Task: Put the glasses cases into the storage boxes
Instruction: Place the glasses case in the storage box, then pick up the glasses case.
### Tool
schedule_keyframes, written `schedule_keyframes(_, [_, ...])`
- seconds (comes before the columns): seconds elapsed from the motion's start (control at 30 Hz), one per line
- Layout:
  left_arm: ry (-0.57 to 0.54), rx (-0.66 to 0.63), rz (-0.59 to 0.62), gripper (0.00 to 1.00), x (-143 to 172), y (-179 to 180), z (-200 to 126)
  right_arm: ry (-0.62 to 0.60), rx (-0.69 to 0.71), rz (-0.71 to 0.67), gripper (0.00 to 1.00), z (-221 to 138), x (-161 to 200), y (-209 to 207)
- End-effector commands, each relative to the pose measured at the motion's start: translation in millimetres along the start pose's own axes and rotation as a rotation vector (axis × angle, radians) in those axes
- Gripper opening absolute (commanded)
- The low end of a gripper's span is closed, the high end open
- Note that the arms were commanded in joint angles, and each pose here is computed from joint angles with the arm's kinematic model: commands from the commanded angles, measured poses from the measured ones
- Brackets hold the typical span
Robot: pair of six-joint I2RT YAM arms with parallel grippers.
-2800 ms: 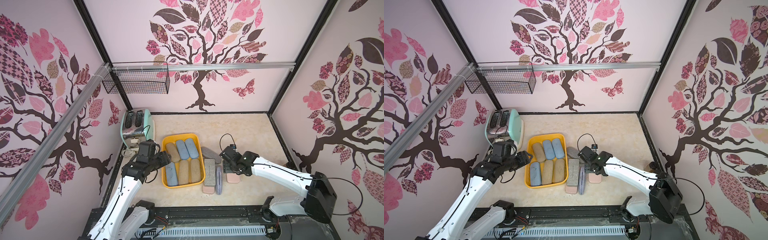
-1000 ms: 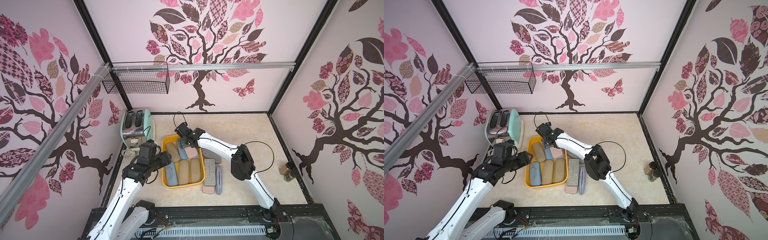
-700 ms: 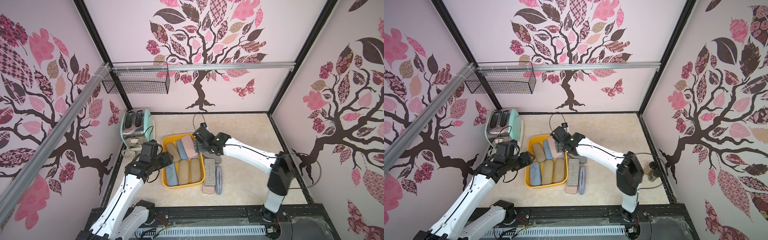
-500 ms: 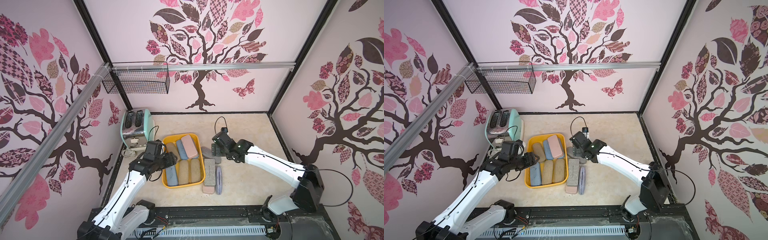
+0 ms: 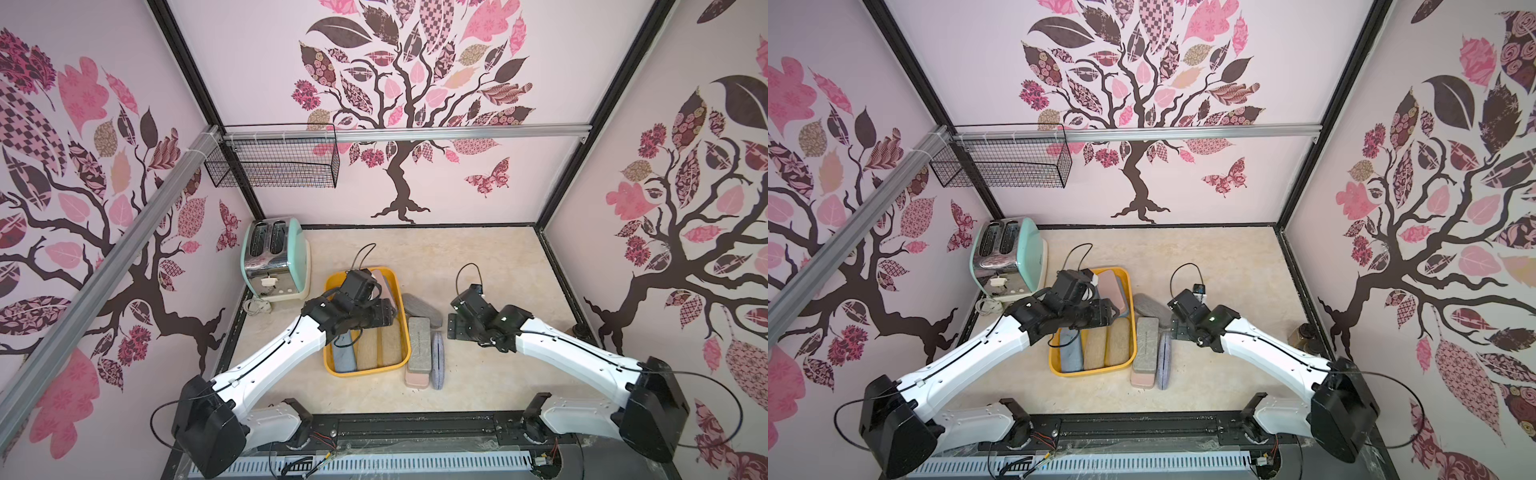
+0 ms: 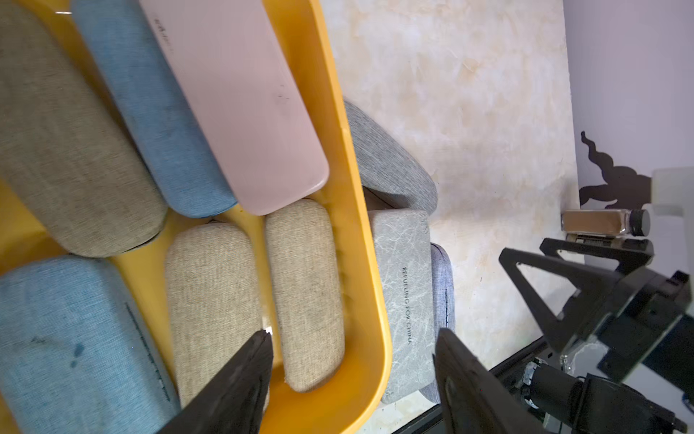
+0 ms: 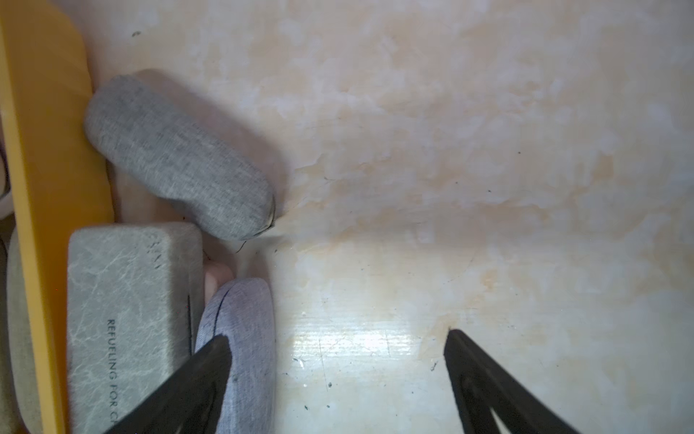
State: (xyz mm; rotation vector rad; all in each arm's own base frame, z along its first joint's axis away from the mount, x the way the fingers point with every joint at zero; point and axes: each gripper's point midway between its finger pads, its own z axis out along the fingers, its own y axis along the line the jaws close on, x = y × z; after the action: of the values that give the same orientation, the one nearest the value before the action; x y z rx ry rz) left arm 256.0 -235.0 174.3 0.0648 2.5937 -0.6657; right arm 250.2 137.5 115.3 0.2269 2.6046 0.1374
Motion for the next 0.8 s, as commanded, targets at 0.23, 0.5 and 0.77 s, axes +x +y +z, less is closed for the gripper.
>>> schedule_keyframes(0.23, [0.072,0.0,0.206,0.83,11.5,-87.8,49.2,-0.008,0.019,0.176,0.91,-15.3,-7.1,-53.9])
schedule_keyframes(0.5, [0.199,-0.11,0.262,0.85,36.0,-80.6,99.9,-0.008,-0.001,0.171,0.87,-15.6,-10.6,-48.8])
schedule_keyframes(0.77, [0.168,-0.288,0.275,0.96,32.8,-45.4,111.3,0.012,0.004,0.173,0.84,-9.7,0.7,-53.8])
